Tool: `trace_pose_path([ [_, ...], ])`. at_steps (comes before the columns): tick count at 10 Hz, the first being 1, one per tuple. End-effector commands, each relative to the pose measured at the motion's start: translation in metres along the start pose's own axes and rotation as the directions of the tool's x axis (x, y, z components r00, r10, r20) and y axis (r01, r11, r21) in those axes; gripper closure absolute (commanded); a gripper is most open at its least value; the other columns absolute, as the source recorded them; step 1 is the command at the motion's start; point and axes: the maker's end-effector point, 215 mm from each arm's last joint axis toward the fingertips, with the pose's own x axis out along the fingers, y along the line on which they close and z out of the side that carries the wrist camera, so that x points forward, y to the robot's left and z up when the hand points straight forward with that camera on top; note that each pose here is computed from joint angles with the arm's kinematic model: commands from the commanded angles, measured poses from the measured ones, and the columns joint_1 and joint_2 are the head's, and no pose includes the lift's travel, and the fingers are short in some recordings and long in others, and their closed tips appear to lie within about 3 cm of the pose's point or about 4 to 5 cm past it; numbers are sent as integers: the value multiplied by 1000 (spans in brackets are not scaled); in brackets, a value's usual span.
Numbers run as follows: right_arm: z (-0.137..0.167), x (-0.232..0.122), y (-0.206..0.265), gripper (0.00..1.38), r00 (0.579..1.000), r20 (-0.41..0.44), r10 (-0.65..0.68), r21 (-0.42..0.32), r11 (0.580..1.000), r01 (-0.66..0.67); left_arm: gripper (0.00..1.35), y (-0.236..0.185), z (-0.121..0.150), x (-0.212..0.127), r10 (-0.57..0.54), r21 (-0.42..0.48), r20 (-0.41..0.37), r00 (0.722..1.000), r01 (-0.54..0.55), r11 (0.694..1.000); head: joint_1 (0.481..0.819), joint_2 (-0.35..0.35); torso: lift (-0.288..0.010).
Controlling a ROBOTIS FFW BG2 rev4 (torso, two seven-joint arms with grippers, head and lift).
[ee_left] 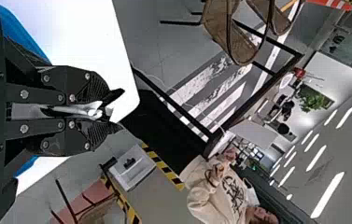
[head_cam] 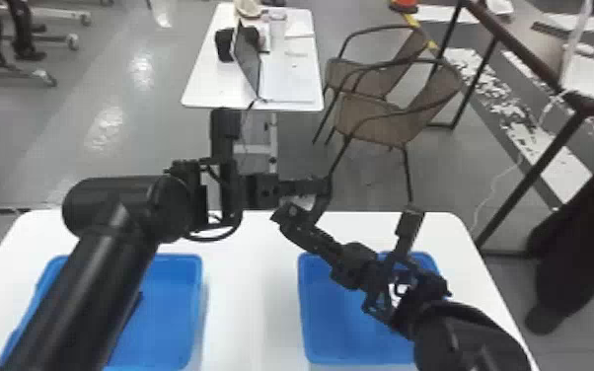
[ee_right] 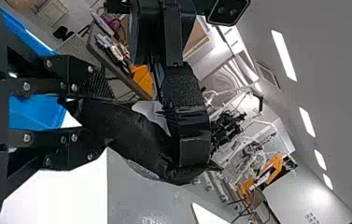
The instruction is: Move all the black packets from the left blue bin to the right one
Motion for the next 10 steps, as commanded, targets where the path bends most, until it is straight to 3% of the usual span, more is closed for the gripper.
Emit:
trace_pose_path([
  [1, 2, -4, -5, 1130, 1000, 18, -26, 4, 1000, 26, 1064, -5, -1, 2, -13, -9, 2, 1000, 13, 1000, 695, -113, 0],
  [2, 4, -9, -12, 1291, 998, 31, -48, 4, 999, 48, 1064, -7, -2, 2, -20, -15, 2, 1000, 20, 1000, 695, -119, 0],
  [4, 8, -16, -18, 1277, 996, 49, -74, 3, 997, 74, 1056, -8, -6, 3, -28, -31, 3, 1000, 28, 999, 695, -133, 0],
  [5, 9, -20, -22, 1277, 995, 55, -82, 7, 997, 81, 779, -8, -5, 3, -24, -39, 16, 1000, 25, 999, 695, -141, 0],
  [6, 7, -24, -24, 1277, 994, 59, -88, 16, 996, 87, 395, -4, -4, 2, -13, -41, 30, 999, 14, 999, 695, -146, 0],
  [7, 5, -27, -24, 1277, 994, 65, -89, 29, 996, 87, 131, 0, -2, 0, -6, -46, 45, 999, 8, 999, 695, -149, 0],
  [8, 3, -33, -24, 1277, 993, 73, -93, 43, 995, 90, 82, 3, 4, -2, -1, -42, 65, 998, 4, 999, 695, -150, 0],
  [10, -4, -55, -35, 1277, 989, 64, -132, 72, 989, 127, 145, 21, 20, -19, 35, -11, 123, 992, -34, 999, 695, -149, 0],
])
